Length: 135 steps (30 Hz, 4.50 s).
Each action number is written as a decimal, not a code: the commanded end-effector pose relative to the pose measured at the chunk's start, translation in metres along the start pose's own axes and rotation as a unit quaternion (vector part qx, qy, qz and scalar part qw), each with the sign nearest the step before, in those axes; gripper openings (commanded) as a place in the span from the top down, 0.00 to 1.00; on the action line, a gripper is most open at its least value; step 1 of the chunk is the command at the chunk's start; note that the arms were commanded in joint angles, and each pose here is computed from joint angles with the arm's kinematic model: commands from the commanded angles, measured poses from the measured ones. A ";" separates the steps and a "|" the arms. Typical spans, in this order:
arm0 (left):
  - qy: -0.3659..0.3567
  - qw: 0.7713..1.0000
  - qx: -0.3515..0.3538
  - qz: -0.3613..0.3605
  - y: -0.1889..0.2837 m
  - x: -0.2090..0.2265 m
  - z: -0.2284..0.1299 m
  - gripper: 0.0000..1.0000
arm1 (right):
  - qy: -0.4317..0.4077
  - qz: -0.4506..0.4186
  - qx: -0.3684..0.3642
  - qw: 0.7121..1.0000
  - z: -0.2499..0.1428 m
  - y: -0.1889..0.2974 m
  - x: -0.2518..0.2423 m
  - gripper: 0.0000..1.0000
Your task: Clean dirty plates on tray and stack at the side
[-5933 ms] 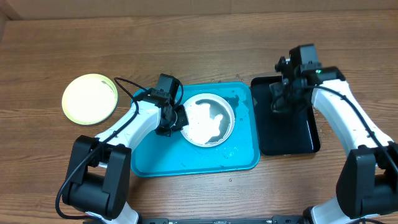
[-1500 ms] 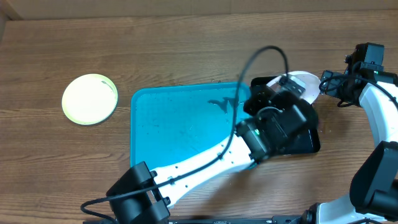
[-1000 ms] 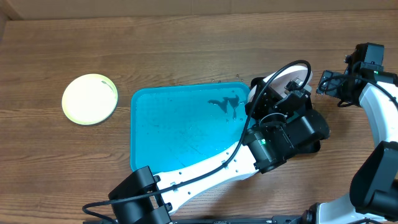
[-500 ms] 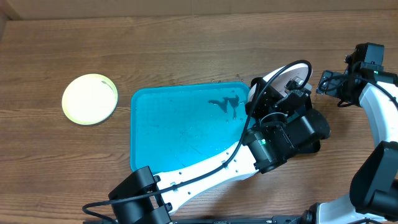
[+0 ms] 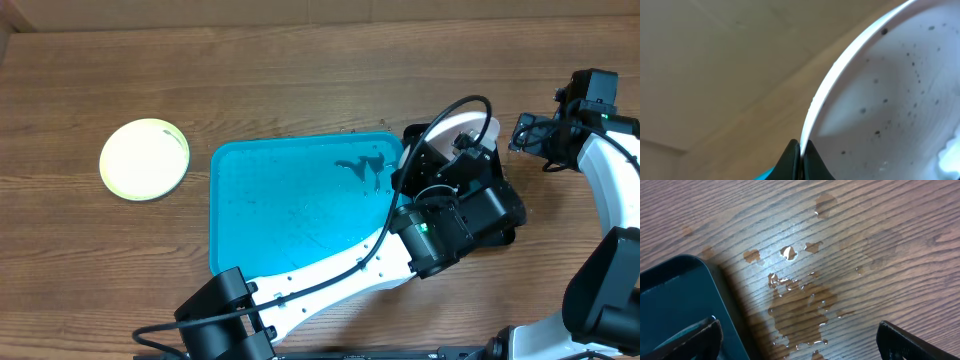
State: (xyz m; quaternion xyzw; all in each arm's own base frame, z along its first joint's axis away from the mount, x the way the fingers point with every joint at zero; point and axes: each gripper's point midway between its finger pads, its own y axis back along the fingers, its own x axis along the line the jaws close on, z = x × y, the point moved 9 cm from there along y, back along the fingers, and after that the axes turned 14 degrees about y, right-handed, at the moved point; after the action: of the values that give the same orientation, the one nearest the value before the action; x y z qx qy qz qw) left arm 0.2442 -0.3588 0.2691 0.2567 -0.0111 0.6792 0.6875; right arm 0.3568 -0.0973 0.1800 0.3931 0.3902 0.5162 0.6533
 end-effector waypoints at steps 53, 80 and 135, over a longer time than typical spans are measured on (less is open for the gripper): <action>0.609 0.589 0.410 0.338 -0.135 0.508 -0.249 0.96 | -0.002 0.002 -0.008 1.000 0.003 0.002 0.000 0.00; 0.622 0.605 0.398 0.299 -0.157 0.474 -0.289 0.77 | -0.002 0.002 -0.008 1.000 0.003 0.002 0.000 0.00; 0.545 0.746 0.365 -0.118 -0.194 0.412 -0.199 0.00 | -0.002 0.002 -0.008 1.000 0.003 0.002 0.000 0.00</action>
State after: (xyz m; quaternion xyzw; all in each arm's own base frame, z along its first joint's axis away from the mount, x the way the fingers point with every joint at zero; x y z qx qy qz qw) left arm 0.3886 0.1079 0.1776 0.0703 0.6527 0.5743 0.4891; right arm 0.3569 -0.0974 0.1799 0.3929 0.3902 0.5162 0.6535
